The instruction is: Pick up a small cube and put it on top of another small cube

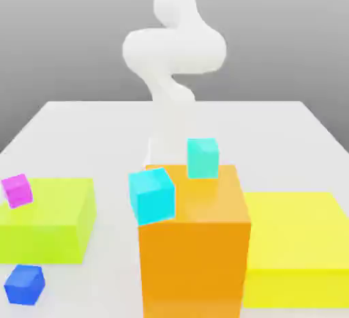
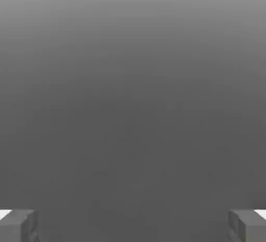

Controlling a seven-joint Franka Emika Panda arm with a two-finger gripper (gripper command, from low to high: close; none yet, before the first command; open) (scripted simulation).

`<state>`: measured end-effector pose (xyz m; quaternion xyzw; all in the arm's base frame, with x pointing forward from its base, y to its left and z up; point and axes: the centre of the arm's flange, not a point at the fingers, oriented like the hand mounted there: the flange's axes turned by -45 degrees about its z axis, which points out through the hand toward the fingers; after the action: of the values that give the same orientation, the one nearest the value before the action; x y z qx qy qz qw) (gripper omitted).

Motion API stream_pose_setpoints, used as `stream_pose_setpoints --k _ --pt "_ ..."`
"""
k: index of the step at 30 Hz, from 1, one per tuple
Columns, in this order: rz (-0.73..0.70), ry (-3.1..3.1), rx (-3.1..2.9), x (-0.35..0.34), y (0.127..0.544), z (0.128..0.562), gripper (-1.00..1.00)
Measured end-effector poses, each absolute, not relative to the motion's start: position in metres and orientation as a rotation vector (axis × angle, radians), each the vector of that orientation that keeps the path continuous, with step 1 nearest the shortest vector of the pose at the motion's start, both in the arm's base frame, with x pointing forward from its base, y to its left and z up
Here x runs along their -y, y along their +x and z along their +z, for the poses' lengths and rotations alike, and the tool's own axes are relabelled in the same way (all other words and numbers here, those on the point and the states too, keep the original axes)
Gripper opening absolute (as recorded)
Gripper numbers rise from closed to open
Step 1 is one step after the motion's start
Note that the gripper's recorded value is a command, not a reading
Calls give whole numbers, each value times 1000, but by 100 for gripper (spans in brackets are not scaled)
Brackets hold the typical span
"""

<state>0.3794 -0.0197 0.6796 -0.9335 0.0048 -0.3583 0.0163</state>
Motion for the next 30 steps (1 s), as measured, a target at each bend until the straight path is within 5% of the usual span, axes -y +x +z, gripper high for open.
stream_pose_setpoints --k 15,30 --pt "-547 -2980 -77 139 497 439 0" --pt "-31 -3126 -192 261 450 200 0"
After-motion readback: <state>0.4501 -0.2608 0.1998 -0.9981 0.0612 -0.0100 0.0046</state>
